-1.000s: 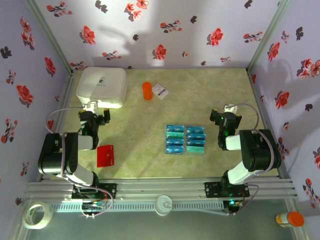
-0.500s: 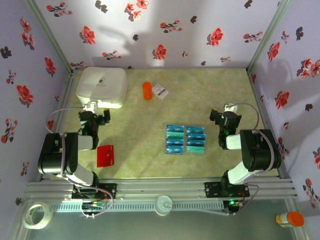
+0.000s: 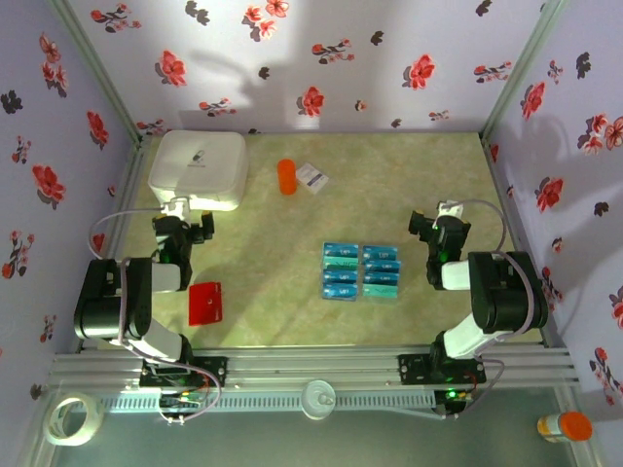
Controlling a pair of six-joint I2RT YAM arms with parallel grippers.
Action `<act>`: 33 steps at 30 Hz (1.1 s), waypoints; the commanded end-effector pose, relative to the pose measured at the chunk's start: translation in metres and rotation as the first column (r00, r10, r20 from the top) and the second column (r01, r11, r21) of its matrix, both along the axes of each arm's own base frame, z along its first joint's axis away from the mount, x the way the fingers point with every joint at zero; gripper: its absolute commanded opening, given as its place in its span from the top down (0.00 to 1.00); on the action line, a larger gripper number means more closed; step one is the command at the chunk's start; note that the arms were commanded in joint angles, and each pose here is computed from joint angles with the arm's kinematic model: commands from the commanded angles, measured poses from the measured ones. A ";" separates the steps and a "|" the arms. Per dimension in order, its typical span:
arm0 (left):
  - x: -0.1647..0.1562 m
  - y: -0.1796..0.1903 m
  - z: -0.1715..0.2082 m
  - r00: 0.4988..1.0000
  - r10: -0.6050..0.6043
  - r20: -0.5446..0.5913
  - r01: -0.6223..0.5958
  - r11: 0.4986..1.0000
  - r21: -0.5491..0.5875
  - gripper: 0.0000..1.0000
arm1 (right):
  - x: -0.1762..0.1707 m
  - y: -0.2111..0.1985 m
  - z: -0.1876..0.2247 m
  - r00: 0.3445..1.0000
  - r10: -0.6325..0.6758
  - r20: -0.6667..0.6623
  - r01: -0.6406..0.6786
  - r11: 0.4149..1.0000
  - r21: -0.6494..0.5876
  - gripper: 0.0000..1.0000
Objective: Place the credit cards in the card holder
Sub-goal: Move the storage box to the center of the table.
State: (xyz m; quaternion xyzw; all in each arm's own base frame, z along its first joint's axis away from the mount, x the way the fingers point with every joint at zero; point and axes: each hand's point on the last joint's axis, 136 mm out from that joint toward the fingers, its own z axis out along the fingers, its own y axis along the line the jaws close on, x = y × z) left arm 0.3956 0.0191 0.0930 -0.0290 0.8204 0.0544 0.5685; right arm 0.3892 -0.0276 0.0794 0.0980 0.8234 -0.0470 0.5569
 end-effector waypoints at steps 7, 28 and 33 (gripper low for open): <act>0.004 0.006 0.019 0.999 0.024 -0.021 -0.024 1.000 -0.004 0.00 | 0.005 -0.006 0.037 0.999 -0.036 -0.033 0.036 0.999 0.018 0.01; -0.024 -0.049 0.124 0.994 0.024 -0.108 -0.040 0.988 -0.151 0.00 | -0.119 0.185 0.100 0.786 0.565 -0.253 -0.382 0.764 0.520 0.10; -0.027 -0.082 0.128 0.992 -0.051 -0.117 0.031 0.985 -0.169 0.00 | -0.195 0.227 0.079 0.636 0.699 -0.329 -0.462 0.685 0.563 0.12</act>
